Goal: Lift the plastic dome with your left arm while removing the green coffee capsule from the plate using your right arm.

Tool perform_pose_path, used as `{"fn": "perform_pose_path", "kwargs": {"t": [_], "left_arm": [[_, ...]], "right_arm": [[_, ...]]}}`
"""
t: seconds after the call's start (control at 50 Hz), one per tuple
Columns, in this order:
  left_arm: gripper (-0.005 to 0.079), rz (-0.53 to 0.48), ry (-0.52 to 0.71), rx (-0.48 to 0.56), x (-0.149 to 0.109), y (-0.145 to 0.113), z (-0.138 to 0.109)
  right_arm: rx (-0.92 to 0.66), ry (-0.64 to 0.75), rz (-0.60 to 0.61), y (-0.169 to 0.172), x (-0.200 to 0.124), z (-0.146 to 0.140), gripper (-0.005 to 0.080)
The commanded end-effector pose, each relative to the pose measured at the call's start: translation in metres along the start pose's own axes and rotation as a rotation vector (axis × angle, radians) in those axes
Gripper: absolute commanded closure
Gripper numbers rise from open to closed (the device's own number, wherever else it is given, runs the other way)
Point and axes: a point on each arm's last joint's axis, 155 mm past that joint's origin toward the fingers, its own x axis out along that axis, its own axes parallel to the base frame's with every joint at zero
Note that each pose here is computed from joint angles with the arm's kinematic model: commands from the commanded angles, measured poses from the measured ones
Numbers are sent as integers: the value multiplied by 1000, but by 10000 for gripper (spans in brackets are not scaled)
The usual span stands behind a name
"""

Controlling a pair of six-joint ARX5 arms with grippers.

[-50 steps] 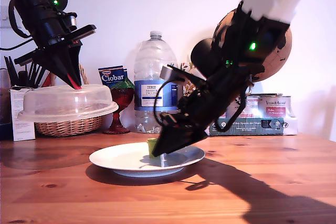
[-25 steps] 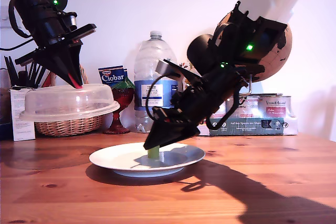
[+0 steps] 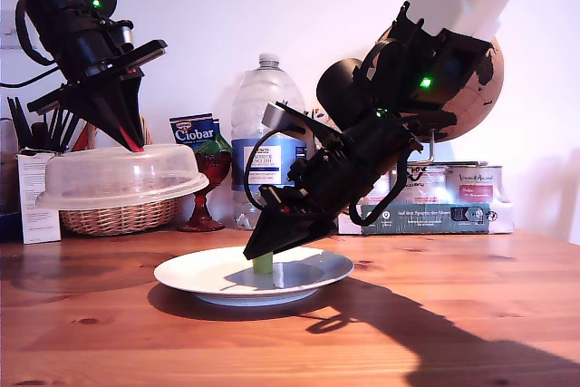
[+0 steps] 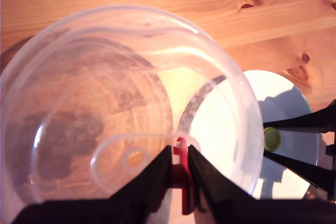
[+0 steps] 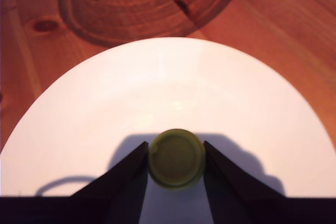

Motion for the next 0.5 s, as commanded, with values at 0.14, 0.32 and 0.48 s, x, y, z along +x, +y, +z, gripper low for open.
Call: {"fn": "perform_pose_path", "kwargs": {"t": [0.14, 0.32, 0.48], "left_arm": [[763, -7, -16, 14, -6, -4, 2], [763, -7, -17, 14, -6, -4, 2], [763, -7, -16, 14, -6, -4, 2]], "right_arm": [[18, -9, 0, -2, 8, 3, 506], [23, -2, -2, -6, 4, 14, 506], [23, -4, -38, -20, -1, 24, 506]]}}
